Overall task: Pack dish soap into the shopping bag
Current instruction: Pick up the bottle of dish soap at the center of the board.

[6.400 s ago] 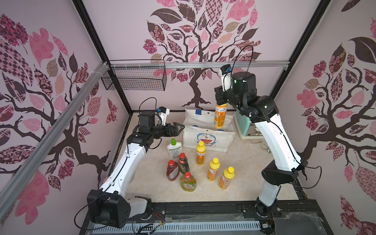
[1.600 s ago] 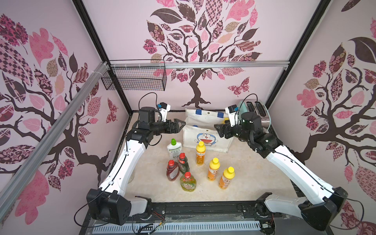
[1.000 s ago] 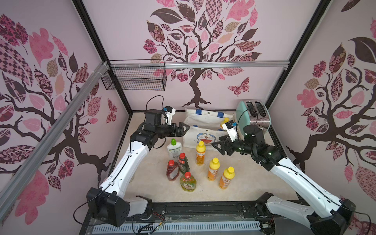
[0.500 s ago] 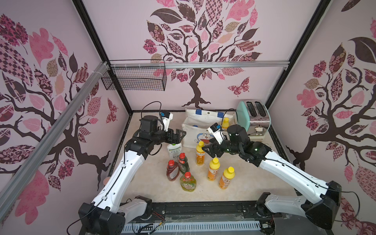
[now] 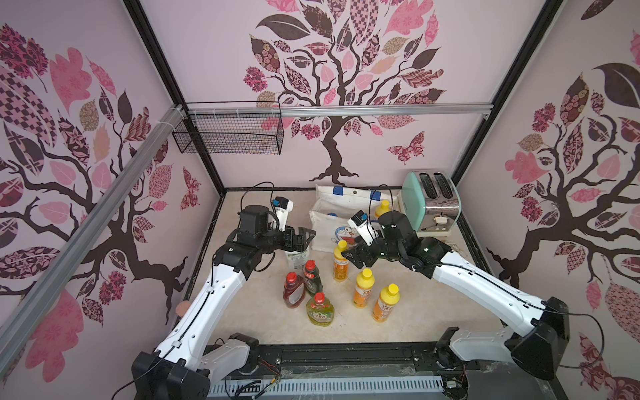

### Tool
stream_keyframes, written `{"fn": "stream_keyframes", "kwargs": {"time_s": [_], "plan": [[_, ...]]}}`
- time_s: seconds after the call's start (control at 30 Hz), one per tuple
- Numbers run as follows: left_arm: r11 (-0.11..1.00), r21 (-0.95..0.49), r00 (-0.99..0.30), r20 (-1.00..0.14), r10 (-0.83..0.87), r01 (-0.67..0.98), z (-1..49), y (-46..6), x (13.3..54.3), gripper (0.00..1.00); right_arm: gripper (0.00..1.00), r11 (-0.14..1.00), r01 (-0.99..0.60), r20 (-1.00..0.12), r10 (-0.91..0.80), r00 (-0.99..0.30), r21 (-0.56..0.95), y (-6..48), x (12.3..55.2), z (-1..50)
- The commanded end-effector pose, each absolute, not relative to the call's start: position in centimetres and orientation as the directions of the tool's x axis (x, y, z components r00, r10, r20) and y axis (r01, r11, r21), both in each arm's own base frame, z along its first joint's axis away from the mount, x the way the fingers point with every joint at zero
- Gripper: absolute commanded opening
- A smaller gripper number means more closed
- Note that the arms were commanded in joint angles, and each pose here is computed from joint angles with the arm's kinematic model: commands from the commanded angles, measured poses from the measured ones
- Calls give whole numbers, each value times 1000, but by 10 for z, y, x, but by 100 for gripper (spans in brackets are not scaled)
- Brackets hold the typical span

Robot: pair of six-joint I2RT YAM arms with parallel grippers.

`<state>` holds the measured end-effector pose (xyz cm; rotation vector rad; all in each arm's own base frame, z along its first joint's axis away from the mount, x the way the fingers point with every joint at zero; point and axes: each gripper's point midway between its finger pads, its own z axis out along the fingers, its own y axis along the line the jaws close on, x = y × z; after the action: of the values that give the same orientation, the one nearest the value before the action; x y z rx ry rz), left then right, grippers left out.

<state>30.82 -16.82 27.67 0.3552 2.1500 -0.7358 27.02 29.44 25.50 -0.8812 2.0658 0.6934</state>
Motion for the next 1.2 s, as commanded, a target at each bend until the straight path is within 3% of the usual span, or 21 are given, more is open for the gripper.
{"fn": "stream_keyframes", "kwargs": {"time_s": [0.0,0.43,0.67,1.17], "plan": [[781,-373,-602,-798,5,501,286,-171,311,97,78,579,-798,-836,-345,-427,169,304,271,273],[765,-386,-584,-812,-16,515,324,-183,338,97,74,597,-780,-811,-352,-467,190,305,274,259],[755,-414,-614,-789,-19,508,295,-184,334,97,70,568,-796,-807,-359,-468,209,314,275,250],[718,-456,-639,-769,-21,526,287,-192,331,97,63,557,-804,-808,-365,-462,208,316,275,245]]}}
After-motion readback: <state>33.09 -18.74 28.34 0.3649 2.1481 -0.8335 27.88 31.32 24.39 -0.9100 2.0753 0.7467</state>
